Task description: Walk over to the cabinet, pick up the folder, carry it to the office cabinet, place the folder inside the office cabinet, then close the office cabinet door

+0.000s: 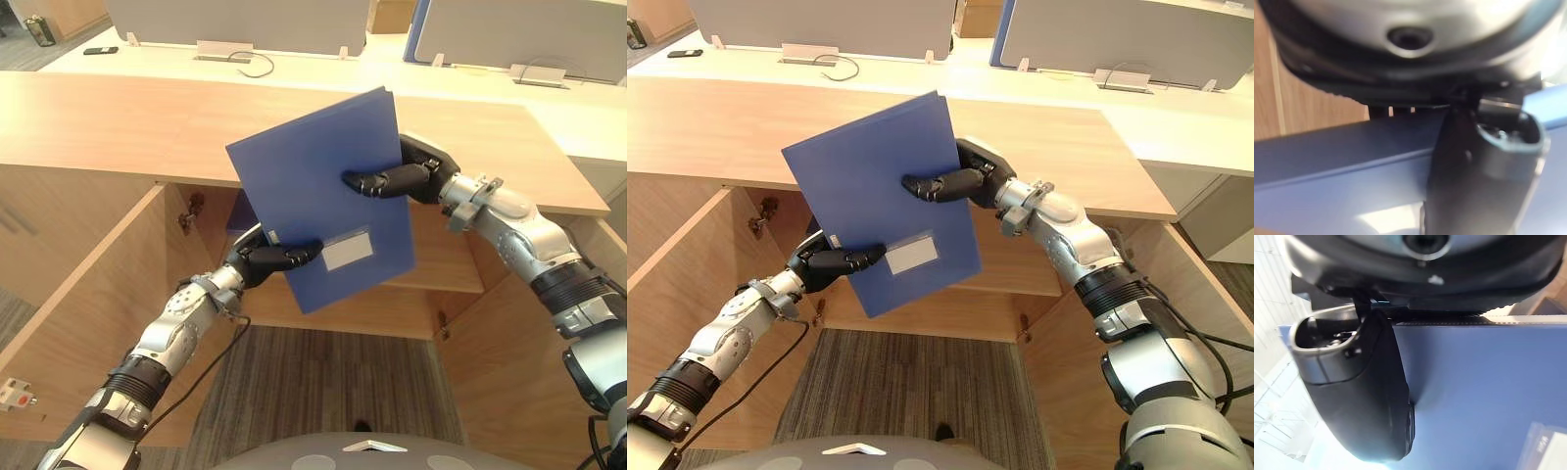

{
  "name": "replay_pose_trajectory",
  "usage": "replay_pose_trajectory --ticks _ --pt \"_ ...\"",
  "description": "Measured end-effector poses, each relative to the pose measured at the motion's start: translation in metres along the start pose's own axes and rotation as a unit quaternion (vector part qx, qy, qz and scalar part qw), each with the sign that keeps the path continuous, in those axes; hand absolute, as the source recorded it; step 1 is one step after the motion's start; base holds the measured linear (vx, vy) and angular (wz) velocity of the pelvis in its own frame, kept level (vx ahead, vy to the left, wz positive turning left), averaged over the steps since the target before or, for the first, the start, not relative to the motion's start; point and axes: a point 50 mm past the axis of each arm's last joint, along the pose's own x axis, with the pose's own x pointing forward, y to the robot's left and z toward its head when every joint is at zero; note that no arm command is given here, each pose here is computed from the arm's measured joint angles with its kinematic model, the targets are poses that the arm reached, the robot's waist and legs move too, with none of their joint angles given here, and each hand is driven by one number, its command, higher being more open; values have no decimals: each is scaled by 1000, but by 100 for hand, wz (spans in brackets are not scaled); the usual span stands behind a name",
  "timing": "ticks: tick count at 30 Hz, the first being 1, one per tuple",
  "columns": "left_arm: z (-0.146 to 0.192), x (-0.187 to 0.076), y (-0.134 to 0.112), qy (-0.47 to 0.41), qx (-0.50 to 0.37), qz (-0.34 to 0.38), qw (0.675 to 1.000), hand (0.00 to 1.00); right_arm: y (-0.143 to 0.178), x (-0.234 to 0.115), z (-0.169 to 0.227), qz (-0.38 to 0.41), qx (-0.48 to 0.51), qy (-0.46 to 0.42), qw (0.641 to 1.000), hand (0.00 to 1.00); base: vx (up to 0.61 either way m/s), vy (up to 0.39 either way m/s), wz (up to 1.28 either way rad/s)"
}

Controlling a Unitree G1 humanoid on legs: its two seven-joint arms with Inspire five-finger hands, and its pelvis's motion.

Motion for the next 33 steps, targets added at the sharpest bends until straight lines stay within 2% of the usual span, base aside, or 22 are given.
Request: replay_pose_trajectory --ticks 4,8,12,16,18,20,24,25,28,30,33 --pt "-7 -9 3 17 -1 -3 1000 100 19 -11 -25 15 56 2 998 0 -33 -46 5" --pt "-28 -30 -5 46 -17 -20 999 100 28 -19 -30 25 44 11 999 0 -30 -28 0" --pt "-58 -61 -9 113 1 -31 993 100 44 -27 -37 64 12 38 997 0 -43 -38 0" --pt "-90 -82 -16 182 32 -39 982 100 57 -32 -42 102 -19 61 993 0 -54 -41 -1" --pt "-113 -90 -15 220 36 -21 975 100 60 -36 -49 106 -26 75 991 0 -45 -42 1" --pt "-152 -108 -13 297 24 29 954 100 63 -40 -58 113 -34 103 988 0 -44 -38 2" --pt "-198 -132 -21 387 -2 93 918 100 72 -55 -76 155 -37 150 976 0 0 0 0" --pt "-204 -142 -16 401 -10 133 906 100 76 -59 -82 169 -32 160 972 0 0 0 0" --pt "-208 -165 5 428 -8 244 870 100 75 -61 -100 146 -17 174 974 0 -60 -36 1" --pt "-206 -181 15 433 -8 310 847 100 67 -63 -119 104 -8 200 974 0 -91 -38 11" --pt "-207 -190 17 430 -21 358 829 100 54 -69 -146 24 -8 249 968 0 -77 -40 18"
